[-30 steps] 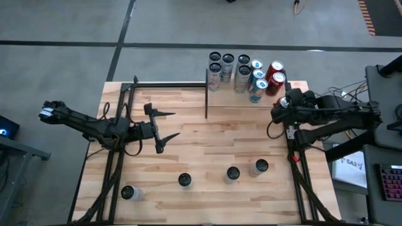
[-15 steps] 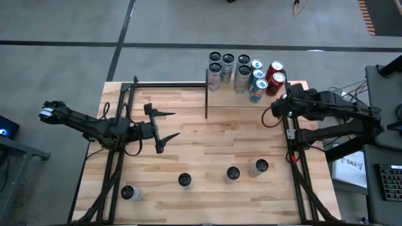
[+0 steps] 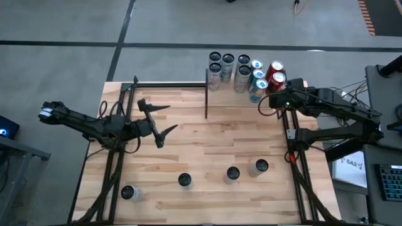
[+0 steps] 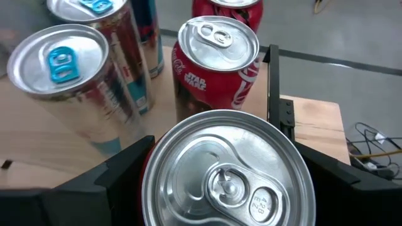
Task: Place canned beverage on shelf
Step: Put the red black soda can on the shelf aligned with the red white soda cans
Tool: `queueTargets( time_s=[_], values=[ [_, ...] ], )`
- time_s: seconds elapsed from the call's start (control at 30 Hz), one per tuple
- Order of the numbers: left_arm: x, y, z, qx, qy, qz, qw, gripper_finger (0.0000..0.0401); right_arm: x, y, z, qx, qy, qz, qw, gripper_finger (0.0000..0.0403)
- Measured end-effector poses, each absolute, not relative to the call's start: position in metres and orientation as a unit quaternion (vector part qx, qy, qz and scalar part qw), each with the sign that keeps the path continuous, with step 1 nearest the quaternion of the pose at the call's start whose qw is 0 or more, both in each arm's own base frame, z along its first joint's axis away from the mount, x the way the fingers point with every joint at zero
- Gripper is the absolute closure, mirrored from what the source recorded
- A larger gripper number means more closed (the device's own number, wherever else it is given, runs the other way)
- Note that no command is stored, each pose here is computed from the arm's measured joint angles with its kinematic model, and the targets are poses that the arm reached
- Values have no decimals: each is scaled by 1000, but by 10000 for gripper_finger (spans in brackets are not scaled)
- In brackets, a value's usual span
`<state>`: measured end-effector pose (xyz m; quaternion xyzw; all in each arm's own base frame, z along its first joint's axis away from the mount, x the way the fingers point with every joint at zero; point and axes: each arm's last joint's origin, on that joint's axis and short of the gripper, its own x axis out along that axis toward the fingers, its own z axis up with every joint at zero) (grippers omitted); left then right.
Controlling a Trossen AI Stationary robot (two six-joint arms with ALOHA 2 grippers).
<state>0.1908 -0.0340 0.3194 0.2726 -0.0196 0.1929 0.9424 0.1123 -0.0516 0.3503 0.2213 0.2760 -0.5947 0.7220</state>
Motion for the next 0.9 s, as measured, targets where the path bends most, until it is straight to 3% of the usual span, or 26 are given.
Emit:
queueTargets(
  time_s=[0.9],
  values=[
    [174,-28,329,283,-36,204,936,56,126,-76,313,232,236,-636,697,114]
  ],
)
